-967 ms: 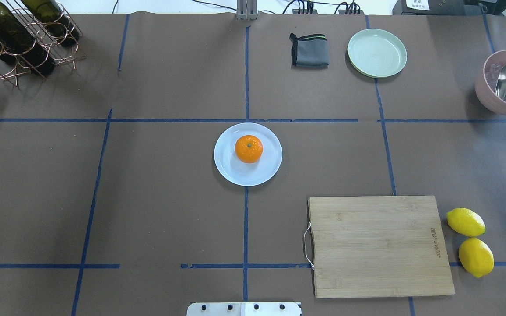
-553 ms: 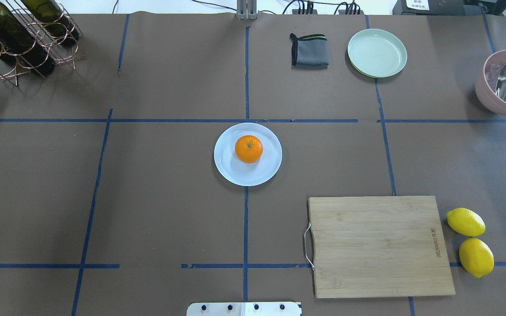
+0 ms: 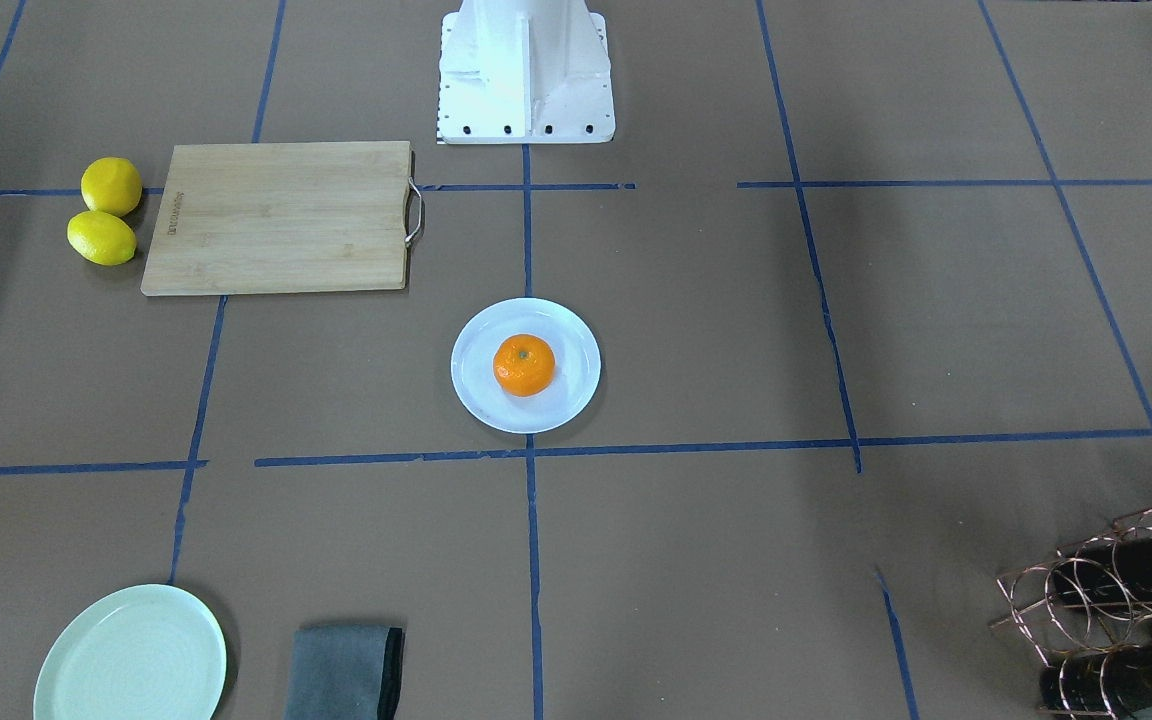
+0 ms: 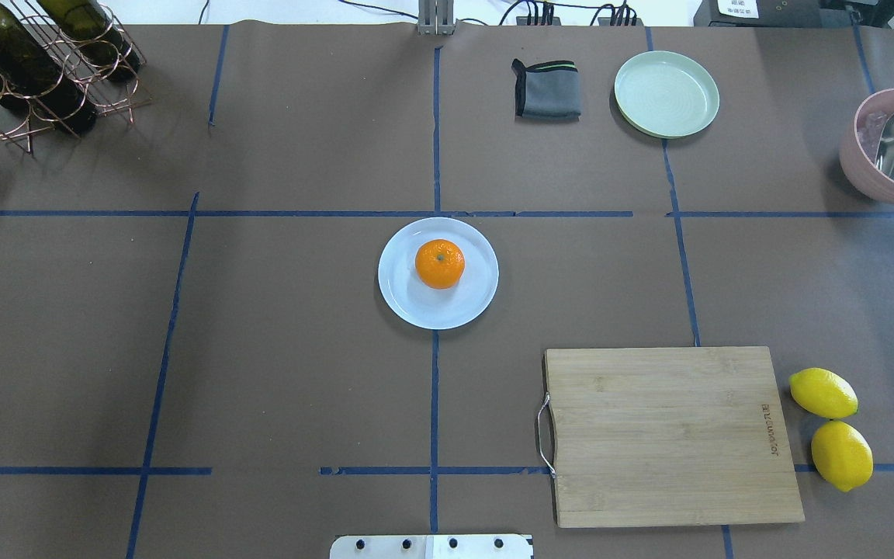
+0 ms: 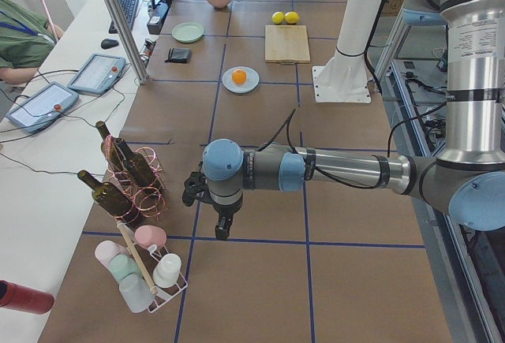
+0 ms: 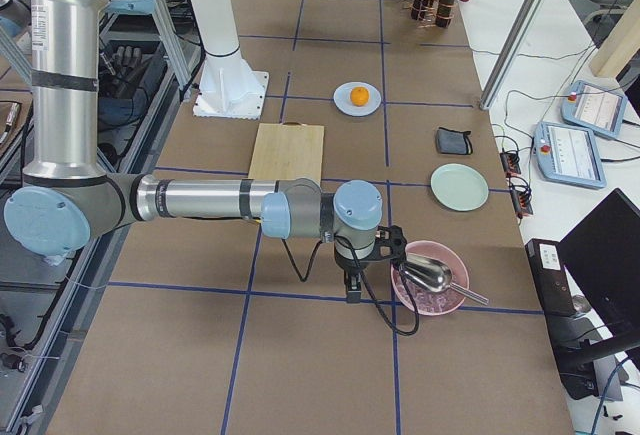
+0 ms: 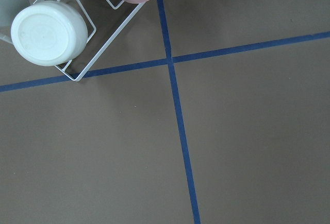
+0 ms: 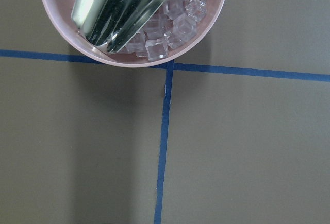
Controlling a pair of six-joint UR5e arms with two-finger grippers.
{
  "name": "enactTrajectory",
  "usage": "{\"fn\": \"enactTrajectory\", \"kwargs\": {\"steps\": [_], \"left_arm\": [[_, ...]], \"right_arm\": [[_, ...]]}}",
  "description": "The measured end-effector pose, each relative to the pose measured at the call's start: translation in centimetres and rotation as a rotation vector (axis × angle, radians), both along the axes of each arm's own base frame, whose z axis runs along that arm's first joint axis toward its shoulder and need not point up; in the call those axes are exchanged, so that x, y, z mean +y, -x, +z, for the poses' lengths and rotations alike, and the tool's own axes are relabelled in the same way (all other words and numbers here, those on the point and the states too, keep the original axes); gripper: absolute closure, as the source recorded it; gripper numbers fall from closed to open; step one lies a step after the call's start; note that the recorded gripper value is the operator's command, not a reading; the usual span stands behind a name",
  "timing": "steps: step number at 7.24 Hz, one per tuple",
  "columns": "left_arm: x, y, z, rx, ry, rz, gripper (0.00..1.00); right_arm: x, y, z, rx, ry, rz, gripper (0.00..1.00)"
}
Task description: Pick orange to plate
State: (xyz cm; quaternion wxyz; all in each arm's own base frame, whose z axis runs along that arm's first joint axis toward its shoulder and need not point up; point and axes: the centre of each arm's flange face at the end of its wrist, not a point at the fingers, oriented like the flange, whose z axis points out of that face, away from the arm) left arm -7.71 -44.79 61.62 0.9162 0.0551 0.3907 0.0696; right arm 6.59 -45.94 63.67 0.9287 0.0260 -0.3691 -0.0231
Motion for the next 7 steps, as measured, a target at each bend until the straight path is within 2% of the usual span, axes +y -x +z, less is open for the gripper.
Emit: {"fn": "enactTrajectory", "kwargs": {"steps": [7], "left_arm": [[0.3,0.1,0.4,-0.011,0.004,0.000,0.00]], "right_arm": [[0.8,0.0,1.2,-0.003,0.018,-0.005,0.00]]}}
